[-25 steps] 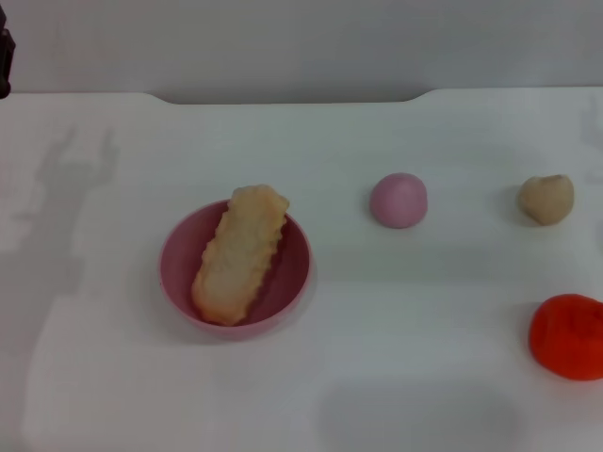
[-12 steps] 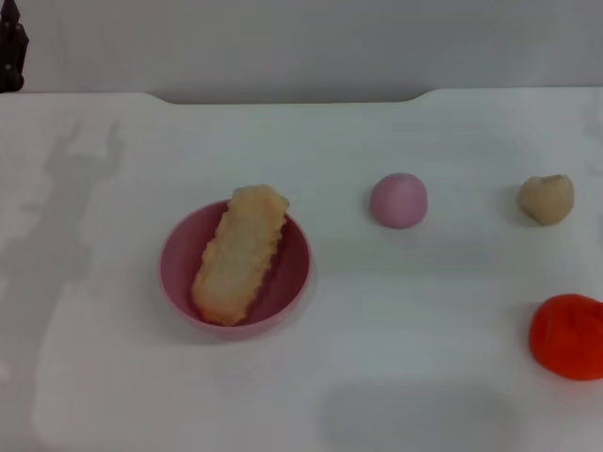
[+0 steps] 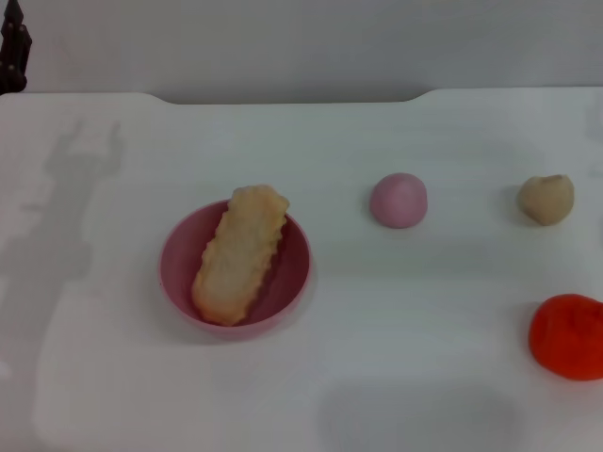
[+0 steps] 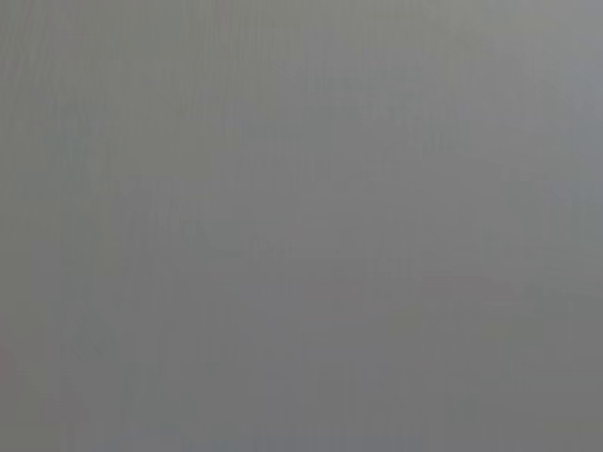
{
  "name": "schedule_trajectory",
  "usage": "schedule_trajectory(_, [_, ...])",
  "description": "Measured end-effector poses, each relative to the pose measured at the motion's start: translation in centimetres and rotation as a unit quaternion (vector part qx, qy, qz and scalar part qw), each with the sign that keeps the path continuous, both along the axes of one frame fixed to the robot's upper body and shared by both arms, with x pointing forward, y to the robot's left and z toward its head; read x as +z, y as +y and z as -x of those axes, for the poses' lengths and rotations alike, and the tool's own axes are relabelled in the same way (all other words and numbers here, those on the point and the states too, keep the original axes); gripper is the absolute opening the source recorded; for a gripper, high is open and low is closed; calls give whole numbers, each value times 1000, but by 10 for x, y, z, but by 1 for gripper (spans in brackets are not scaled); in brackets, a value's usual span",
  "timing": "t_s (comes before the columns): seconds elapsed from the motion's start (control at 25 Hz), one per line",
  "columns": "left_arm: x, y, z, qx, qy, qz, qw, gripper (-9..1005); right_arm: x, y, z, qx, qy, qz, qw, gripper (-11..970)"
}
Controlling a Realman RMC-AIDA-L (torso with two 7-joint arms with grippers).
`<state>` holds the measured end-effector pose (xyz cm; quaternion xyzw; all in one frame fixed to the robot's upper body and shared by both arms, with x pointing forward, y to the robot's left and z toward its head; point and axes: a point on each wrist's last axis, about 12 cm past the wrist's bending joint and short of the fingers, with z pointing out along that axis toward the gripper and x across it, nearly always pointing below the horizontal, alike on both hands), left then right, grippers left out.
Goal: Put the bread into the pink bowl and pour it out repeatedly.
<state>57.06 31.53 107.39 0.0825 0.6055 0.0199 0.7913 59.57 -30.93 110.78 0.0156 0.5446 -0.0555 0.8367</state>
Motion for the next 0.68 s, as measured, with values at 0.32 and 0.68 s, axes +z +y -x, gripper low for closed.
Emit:
schedule_trajectory(0.32, [-1,2,2,1,-1,5,1000,534,1,1,-1,2,-2,-1,1000,483])
schedule_trajectory(0.68, [-1,1,3,-1,-1,5,1000,534,2,2,-1,3,-3,-1,1000,483])
